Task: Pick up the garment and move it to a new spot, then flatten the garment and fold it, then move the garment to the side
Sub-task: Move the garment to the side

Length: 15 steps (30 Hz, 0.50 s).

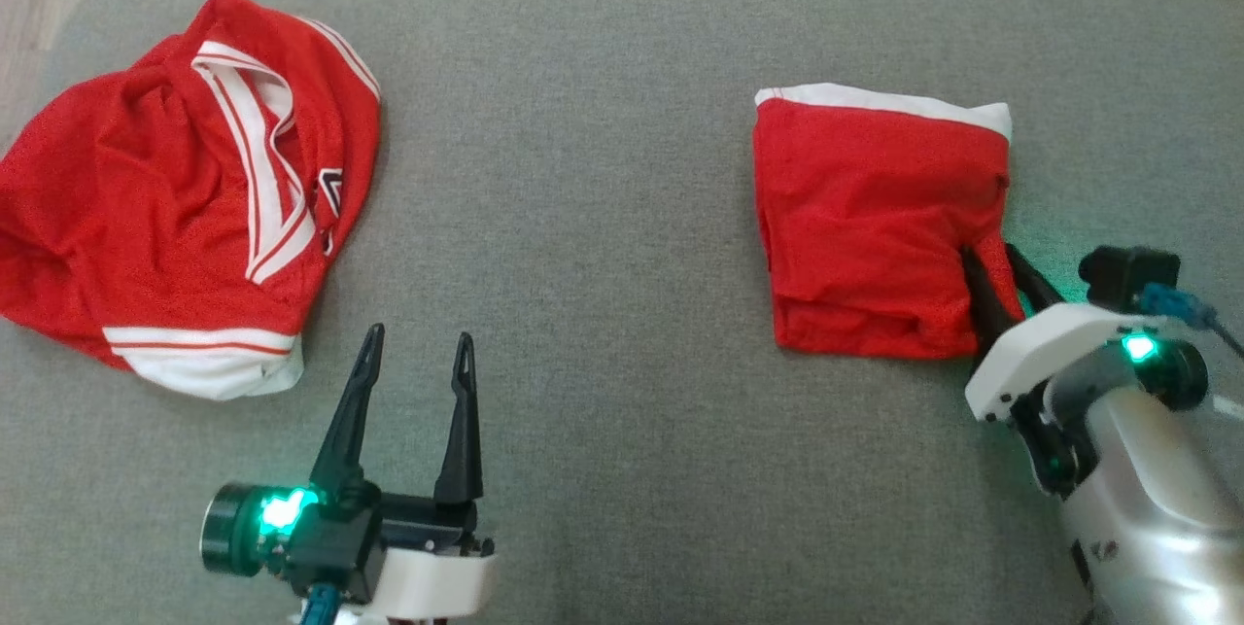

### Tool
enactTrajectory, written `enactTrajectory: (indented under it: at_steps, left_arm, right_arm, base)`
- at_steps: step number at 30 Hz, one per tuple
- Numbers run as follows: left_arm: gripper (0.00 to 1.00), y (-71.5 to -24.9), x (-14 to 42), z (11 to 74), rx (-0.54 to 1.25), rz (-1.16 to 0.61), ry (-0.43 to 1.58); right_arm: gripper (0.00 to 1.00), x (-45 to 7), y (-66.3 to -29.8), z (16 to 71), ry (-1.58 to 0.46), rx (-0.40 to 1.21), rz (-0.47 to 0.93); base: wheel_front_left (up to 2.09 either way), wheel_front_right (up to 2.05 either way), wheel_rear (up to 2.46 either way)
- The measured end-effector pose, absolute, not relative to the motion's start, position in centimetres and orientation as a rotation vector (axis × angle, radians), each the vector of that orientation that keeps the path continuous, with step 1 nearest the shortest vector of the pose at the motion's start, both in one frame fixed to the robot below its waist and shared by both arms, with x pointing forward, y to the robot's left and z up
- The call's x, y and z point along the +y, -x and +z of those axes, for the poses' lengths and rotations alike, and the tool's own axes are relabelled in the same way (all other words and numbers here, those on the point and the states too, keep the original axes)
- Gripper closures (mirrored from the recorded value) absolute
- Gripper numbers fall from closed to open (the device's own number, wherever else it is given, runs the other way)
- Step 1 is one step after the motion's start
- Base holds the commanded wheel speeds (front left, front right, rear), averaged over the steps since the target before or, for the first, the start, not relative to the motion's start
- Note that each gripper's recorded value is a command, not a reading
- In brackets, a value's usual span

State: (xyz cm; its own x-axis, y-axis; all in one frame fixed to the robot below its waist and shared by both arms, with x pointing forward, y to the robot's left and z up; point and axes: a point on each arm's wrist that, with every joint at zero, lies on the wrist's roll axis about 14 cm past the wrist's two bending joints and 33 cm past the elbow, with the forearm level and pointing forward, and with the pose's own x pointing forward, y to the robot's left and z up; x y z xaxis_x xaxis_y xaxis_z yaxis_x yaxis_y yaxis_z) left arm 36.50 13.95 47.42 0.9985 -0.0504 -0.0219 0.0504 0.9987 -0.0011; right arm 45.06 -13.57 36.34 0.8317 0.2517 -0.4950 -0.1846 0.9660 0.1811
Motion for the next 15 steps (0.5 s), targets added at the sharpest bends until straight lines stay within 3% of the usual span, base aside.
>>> enactTrajectory:
  at_steps: [7, 15]
  left_arm:
    - [0.00, -37.5, 13.1, 47.3, 0.019, -0.078, 0.004]
    - [0.00, -40.6, 10.0, 47.0, 0.000, -0.186, 0.013]
  right_arm:
    - [1.00, -14.7, -46.2, 36.6, -0.110, 0.522, 0.231]
    - [1.00, -25.8, -46.8, 37.3, 0.061, 0.522, 0.052]
  base:
    - [0.00, 0.00, 0.00]
    - [0.00, 0.00, 0.00]
